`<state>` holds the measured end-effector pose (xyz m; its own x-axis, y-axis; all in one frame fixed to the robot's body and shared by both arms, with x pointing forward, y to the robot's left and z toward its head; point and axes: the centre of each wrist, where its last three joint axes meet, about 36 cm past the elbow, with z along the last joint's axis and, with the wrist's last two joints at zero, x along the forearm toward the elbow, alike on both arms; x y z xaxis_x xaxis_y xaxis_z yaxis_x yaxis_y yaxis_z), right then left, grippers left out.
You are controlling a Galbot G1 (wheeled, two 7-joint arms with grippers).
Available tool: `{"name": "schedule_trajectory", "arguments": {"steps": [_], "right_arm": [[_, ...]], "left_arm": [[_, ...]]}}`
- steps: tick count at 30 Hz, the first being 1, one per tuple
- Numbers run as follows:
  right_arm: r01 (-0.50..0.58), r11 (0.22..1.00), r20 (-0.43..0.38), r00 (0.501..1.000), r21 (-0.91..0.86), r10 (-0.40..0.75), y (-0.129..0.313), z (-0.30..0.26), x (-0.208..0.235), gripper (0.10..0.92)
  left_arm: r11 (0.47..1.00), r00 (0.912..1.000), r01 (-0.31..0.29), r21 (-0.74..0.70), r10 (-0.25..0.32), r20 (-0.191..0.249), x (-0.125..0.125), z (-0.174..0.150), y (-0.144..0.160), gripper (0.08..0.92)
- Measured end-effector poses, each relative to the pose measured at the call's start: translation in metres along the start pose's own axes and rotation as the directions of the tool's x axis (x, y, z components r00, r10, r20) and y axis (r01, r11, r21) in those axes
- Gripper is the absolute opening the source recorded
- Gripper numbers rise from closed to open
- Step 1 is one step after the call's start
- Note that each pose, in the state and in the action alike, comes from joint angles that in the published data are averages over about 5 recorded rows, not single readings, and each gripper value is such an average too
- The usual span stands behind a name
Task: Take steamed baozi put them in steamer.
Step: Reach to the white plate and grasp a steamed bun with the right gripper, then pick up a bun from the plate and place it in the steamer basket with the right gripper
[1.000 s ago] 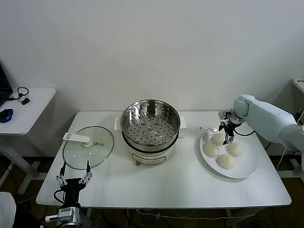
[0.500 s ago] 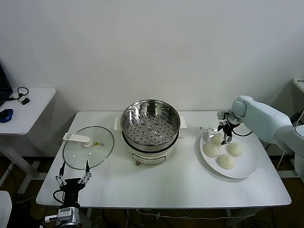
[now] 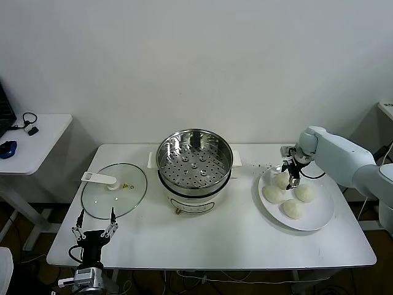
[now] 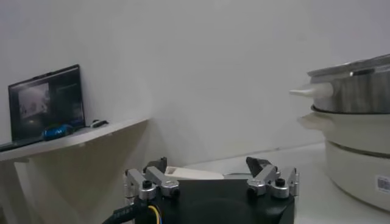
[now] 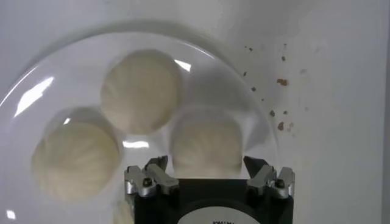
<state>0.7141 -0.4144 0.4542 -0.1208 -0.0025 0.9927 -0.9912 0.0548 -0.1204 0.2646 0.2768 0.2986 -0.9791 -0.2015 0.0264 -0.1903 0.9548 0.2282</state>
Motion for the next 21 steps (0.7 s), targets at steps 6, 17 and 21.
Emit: {"name": "schedule_trajectory", "arguments": {"steps": [6,17,21], "right_arm": [[-0.002,1.000,0.001,1.000,0.001,0.002,-0.001,-0.002,0.000,0.631],[-0.014,1.000,0.009,1.000,0.014,0.014,-0.004,-0.003,0.012,0.610],[-0.031,0.999,0.021,0.999,0.043,0.030,-0.006,-0.005,0.028,0.611]], "left_arm": [[1.000,1.0000,0.001,-0.002,-0.001,0.000,-0.001,0.001,0.000,0.823],[1.000,1.0000,0.005,-0.005,-0.005,0.001,0.000,0.001,0.001,0.823],[1.000,1.0000,0.006,-0.006,-0.006,0.002,0.000,0.000,0.002,0.823]]}}
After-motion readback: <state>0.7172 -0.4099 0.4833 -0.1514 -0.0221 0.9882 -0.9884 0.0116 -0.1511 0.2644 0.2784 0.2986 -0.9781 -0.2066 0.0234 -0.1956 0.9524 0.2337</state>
